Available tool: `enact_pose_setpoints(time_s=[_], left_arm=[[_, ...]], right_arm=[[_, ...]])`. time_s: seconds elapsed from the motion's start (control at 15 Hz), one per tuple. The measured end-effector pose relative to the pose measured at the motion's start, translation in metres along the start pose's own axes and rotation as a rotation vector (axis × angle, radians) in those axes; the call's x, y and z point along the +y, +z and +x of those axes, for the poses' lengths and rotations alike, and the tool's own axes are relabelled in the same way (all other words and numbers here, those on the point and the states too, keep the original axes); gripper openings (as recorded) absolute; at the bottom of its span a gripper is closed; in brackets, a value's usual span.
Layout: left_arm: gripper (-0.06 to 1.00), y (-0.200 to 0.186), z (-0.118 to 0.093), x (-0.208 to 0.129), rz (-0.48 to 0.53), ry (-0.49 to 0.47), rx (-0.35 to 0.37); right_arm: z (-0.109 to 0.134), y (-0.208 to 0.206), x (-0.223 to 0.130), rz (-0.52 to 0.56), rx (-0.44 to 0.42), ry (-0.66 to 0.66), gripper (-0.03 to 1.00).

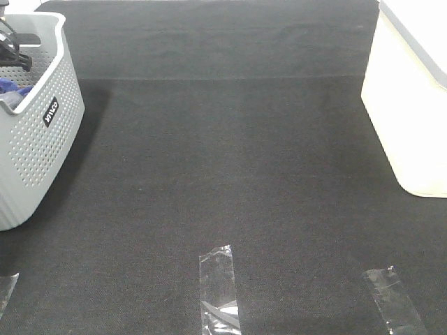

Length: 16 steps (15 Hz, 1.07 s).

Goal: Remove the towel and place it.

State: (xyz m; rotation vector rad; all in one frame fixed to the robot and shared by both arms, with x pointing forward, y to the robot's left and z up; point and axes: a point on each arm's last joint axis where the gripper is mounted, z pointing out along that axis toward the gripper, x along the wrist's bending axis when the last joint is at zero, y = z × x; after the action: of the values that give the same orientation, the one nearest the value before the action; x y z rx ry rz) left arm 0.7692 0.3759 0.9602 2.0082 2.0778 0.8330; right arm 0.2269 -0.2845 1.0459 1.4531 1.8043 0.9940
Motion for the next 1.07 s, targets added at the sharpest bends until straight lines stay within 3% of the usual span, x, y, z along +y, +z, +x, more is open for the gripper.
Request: enact_pose_setpoints(time_s=[0.27,0.53,0.8,1.07], left_arm=[[0.00,-0.040,0.011,0.012,-0.054,-0.023,-0.001],[0.00,-0.103,0.019,0.024,-0.133,-0.063,-0.096],[0.00,-0.175,0.021,0.031,-0.256,0.000,-0.265],[0.00,-0.258,0.015,0.037,-0.519,0.058,-0.521]], right_arm=[[0.000,0.000,0.000,0.000,0.000,0.000,0.77],[0.000,0.000,0.000,0.000,0.000,0.000,0.77],[0.000,0.000,0.000,0.000,0.000,0.000,0.77],[0.000,0.000,0.000,0.000,0.000,0.000,0.77]])
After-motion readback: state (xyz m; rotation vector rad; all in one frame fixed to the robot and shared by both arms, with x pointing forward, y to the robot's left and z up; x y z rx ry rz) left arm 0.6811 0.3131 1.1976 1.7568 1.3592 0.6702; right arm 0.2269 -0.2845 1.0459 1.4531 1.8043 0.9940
